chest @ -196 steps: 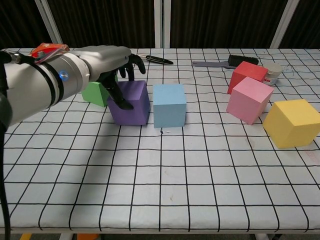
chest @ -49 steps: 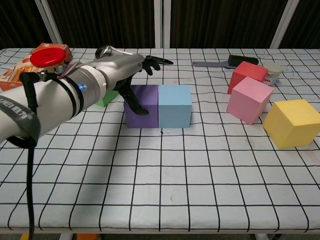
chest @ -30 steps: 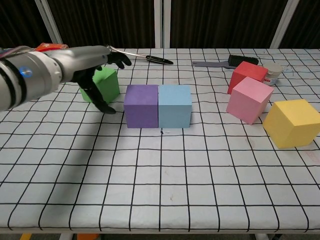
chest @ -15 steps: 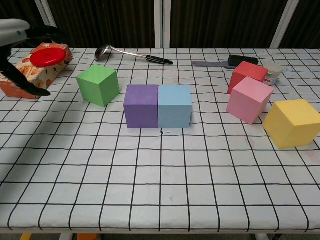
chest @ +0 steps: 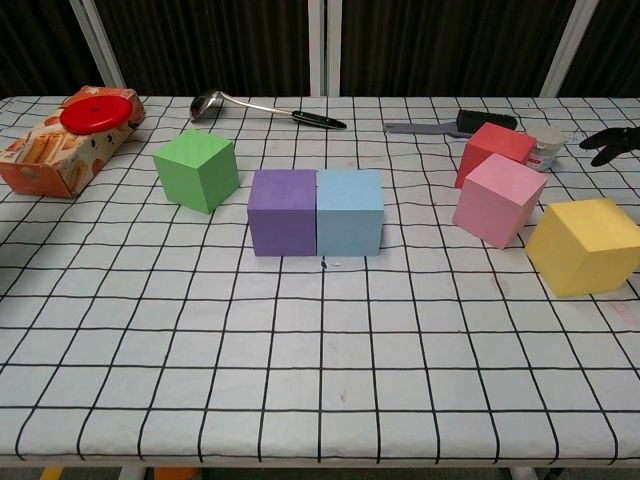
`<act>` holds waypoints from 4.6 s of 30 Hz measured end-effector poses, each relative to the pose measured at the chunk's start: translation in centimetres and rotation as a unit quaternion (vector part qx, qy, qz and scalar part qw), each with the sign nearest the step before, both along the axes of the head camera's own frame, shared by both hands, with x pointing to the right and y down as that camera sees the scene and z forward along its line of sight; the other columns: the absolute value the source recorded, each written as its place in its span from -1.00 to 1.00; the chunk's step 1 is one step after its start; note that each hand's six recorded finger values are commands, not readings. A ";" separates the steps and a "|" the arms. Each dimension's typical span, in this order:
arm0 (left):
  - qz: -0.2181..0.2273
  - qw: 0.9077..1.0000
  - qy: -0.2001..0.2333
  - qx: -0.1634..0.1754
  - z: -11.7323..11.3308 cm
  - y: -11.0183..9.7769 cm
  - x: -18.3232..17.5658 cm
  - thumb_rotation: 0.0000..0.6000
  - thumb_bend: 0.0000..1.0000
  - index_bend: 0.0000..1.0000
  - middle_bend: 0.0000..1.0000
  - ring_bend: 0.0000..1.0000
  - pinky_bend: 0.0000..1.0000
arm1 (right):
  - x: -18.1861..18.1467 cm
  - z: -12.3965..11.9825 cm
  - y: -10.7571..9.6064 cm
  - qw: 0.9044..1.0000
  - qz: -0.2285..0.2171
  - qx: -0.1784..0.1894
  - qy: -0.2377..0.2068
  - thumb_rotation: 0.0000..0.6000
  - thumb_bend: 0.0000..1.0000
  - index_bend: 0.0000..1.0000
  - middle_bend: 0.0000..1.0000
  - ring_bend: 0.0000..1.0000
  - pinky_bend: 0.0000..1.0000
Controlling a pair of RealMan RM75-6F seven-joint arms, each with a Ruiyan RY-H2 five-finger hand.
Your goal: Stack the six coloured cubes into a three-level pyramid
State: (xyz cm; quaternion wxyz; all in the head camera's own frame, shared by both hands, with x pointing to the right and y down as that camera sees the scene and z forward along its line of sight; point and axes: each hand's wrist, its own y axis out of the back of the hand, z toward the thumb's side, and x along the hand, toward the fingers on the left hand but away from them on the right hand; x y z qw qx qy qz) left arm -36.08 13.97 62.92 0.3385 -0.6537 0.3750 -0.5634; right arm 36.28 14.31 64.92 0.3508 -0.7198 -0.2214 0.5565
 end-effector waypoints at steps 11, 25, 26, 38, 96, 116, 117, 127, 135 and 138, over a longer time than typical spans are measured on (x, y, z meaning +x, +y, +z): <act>-0.028 1.000 0.005 -0.004 -0.3 0.5 -2.1 1.00 -0.97 -0.82 -0.80 -0.95 -0.76 | -2.3 2.5 0.4 1.000 -0.019 -0.012 -0.008 1.00 -0.63 -1.00 -0.50 -1.00 -1.00; -0.041 0.999 0.008 -0.023 -0.4 0.5 -2.6 1.00 -0.97 -0.82 -0.80 -0.97 -0.76 | -2.9 -1.0 -0.9 0.999 -0.006 0.026 -0.034 1.00 -0.42 -1.00 -0.02 -0.90 -1.00; -0.042 0.999 0.009 -0.022 -0.4 0.5 -2.6 1.00 -0.97 -0.82 -0.80 -0.97 -0.76 | -3.1 -1.6 -1.2 0.999 -0.006 0.028 -0.038 1.00 -0.42 -1.00 0.00 -0.88 -1.00; -0.056 0.998 0.018 -0.008 -2.0 0.3 -3.9 1.00 -0.97 -0.82 -0.80 -0.97 -0.76 | -8.7 -5.7 -7.1 0.994 0.003 0.038 -0.099 1.00 -0.42 -1.00 0.11 -0.81 -1.00; -0.080 0.996 0.025 -0.018 -0.6 0.8 -6.0 1.00 -0.97 -0.82 -0.80 -0.97 -0.78 | -14.2 0.0 -7.7 0.995 -0.045 -0.010 -0.094 1.00 -0.38 -1.00 0.14 -0.81 -1.00; -0.083 0.996 0.029 -0.022 -0.4 1.0 -6.3 1.00 -0.97 -0.82 -0.80 -0.97 -0.78 | -11.9 1.2 -6.9 0.989 -0.126 -0.010 0.072 1.00 -0.34 -1.00 0.21 -0.81 -1.00; -0.084 0.996 0.030 -0.022 -0.4 1.0 -6.4 1.00 -0.97 -0.82 -0.80 -0.97 -0.78 | -11.7 1.2 -7.0 0.988 -0.128 -0.008 0.081 1.00 -0.34 -1.00 0.21 -0.81 -1.00; -0.089 0.995 0.032 -0.023 -0.2 1.1 -6.8 1.00 -0.97 -0.82 -0.80 -0.97 -0.78 | -12.6 1.0 -7.8 0.985 -0.138 -0.006 0.107 1.00 -0.34 -1.00 0.21 -0.81 -1.00; -0.096 0.995 0.032 -0.022 -0.2 1.2 -7.3 1.00 -0.97 -0.82 -0.80 -0.97 -0.78 | -15.1 1.5 -8.1 0.979 -0.167 -0.013 0.121 1.00 -0.35 -1.00 0.21 -0.81 -1.00; -0.098 0.994 0.032 -0.021 -0.3 1.2 -7.5 1.00 -0.97 -0.82 -0.80 -0.97 -0.78 | -16.0 1.8 -8.0 0.976 -0.175 -0.020 0.129 1.00 -0.36 -1.00 0.20 -0.81 -1.00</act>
